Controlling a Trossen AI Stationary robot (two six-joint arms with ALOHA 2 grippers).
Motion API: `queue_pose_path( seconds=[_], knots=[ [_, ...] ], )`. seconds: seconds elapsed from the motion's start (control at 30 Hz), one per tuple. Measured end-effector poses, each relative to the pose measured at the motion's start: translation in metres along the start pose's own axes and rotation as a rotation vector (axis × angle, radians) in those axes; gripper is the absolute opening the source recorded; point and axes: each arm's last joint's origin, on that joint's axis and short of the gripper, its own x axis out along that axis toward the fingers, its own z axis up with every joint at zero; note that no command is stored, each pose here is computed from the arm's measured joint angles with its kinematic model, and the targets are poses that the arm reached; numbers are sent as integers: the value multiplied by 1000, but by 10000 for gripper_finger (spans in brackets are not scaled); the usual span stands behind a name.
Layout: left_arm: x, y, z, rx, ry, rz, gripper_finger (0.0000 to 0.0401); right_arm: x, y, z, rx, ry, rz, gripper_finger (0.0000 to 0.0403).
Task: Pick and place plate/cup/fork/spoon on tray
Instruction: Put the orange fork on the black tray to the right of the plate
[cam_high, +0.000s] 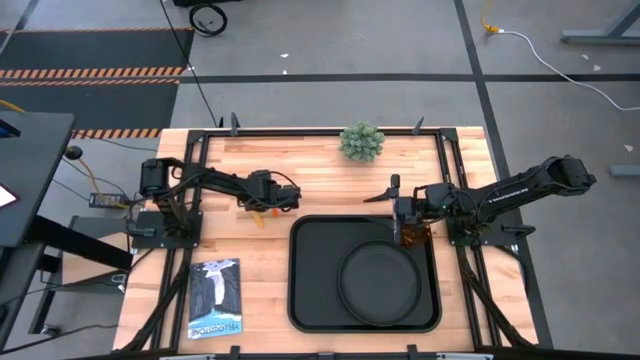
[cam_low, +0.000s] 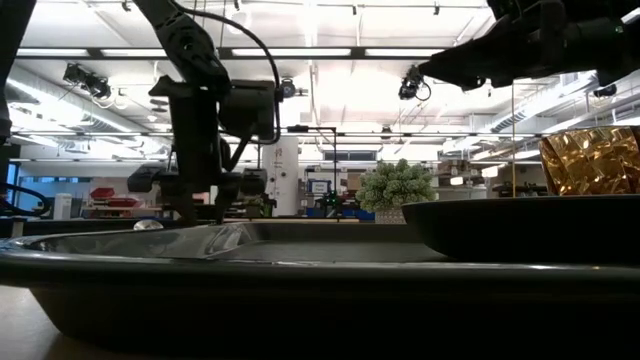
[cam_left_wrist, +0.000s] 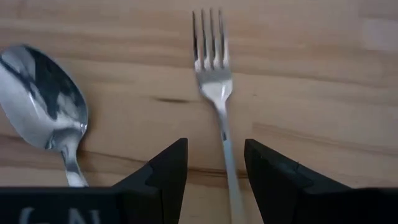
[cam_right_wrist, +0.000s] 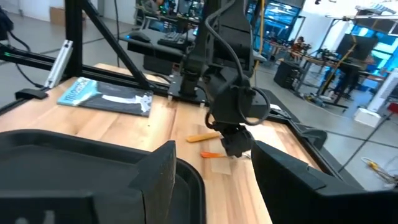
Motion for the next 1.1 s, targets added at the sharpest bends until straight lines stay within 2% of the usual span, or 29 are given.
queue_pose_path(
  seconds=[0.23, 0.83, 1.1],
  knots=[
    [5, -5, -3, -35, 1, -24, 136, 0, 1, 1, 11, -15, 39, 216],
    [7, -5, -8, -8, 14, -13, 32, 0, 3, 2, 21, -31, 74, 216],
    [2, -9, -7, 35, 27, -32, 23, 1, 5, 1, 50, -26, 102, 216]
  ],
)
